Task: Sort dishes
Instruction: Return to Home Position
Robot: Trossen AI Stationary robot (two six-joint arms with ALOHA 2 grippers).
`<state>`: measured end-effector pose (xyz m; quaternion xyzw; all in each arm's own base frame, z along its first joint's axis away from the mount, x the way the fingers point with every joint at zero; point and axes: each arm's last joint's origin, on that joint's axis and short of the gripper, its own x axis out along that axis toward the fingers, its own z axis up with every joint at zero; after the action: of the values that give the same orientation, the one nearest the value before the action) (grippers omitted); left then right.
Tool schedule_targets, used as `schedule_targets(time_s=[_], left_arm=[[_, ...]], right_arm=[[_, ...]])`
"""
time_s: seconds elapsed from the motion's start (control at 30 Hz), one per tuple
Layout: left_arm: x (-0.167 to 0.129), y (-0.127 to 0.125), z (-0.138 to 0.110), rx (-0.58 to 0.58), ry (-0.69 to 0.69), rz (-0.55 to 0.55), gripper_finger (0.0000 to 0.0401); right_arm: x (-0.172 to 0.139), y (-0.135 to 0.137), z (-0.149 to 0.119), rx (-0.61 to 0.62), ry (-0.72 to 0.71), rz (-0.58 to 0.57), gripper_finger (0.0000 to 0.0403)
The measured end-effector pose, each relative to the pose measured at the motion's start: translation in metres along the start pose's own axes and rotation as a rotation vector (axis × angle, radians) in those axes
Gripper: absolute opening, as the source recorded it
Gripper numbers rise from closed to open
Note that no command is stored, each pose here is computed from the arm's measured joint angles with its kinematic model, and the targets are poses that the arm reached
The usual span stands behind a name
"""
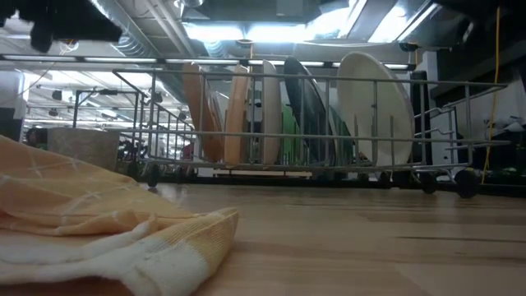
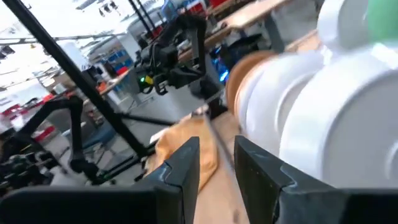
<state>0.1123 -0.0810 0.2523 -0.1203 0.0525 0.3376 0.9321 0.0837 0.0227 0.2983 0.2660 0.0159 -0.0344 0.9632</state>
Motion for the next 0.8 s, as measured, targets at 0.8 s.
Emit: schedule_targets(time_s=[0.8], left_arm=[[0.077,-0.06,-0.031,-0.07,-0.252,-0.388,0.0068]], right_arm=[[0.017,-0.015,-0.045,0.099,0.087,0.064,0.0104]])
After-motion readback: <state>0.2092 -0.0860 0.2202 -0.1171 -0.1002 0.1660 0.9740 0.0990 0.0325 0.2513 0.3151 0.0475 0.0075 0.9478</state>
